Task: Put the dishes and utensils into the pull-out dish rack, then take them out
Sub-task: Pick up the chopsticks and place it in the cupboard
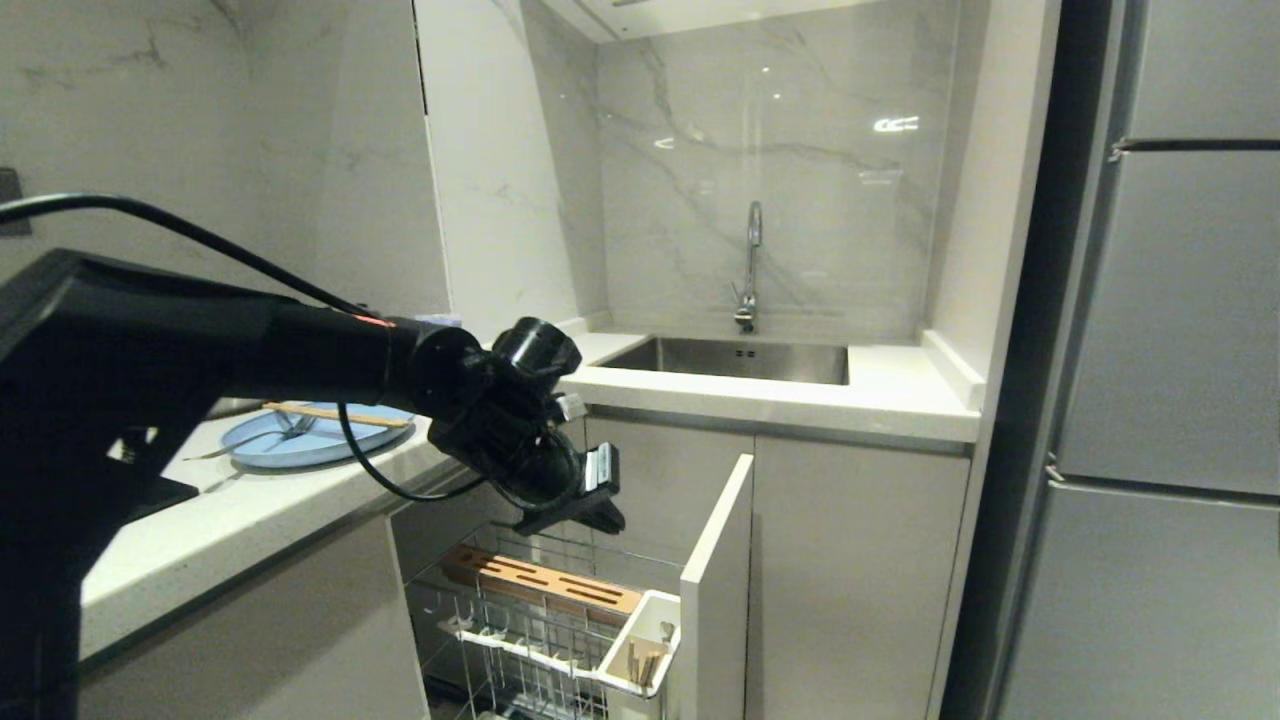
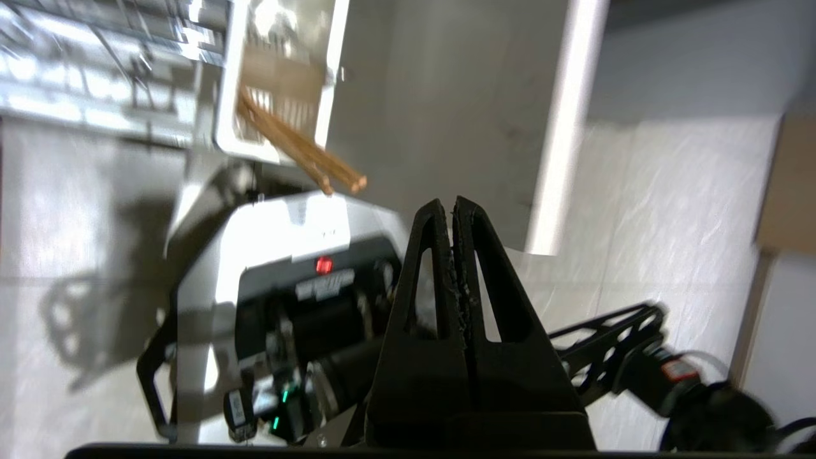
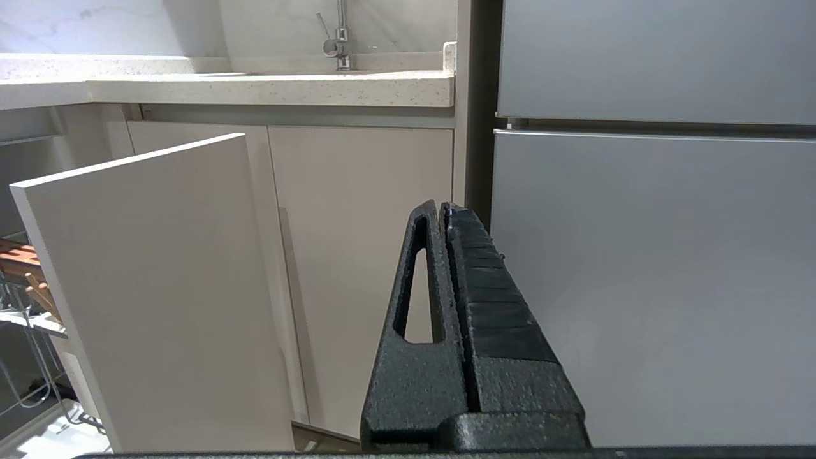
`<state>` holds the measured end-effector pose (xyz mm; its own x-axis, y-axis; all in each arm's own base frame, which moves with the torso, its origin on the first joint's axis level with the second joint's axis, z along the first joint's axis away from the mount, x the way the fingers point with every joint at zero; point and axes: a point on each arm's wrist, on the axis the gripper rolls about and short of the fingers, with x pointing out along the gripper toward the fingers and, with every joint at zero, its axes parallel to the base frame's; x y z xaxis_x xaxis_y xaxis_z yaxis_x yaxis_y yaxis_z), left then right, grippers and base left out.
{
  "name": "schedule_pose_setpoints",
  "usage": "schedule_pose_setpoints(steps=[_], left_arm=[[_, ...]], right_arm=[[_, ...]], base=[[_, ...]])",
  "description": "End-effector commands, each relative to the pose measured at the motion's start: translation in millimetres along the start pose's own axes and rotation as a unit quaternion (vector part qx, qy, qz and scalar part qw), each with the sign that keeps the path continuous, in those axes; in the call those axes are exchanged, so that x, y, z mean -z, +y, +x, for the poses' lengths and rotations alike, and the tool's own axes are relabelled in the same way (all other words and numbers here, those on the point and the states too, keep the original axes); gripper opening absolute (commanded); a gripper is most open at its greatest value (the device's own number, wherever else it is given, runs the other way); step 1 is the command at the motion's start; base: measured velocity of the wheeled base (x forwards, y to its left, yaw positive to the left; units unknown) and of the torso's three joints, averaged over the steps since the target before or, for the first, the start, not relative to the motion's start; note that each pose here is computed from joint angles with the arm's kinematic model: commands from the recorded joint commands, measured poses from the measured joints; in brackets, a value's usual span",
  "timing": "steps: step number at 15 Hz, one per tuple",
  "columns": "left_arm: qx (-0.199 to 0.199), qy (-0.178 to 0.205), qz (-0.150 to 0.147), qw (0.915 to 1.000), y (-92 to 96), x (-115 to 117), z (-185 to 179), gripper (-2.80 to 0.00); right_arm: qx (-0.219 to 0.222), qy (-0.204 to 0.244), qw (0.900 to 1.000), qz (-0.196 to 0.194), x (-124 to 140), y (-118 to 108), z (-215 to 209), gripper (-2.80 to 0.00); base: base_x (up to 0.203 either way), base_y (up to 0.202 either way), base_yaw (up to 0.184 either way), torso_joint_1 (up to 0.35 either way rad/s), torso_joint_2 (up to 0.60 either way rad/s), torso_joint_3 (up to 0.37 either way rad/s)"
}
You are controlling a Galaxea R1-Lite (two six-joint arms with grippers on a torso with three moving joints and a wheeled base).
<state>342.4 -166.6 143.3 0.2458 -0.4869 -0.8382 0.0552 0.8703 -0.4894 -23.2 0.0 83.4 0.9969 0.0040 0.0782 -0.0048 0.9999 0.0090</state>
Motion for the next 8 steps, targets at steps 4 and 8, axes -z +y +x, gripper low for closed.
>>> schedule_pose_setpoints(steps=[4,8], left_arm=[[0.052,-0.185,0.038,0.9806,-16.9,21,-150,-2.80],[0.067,-0.349,0.109,0.9283,-25.2,94,-265,-2.80]], right_arm=[[0.000,0.012,1.000,0.001,7,0,1,-2.80],[0.000,0.012,1.000,0.000,7,0,1,-2.80]], base=[[0.000,0.000,0.000,0.000,0.00,0.000],[0.000,0.000,0.000,0.000,0.00,0.000]])
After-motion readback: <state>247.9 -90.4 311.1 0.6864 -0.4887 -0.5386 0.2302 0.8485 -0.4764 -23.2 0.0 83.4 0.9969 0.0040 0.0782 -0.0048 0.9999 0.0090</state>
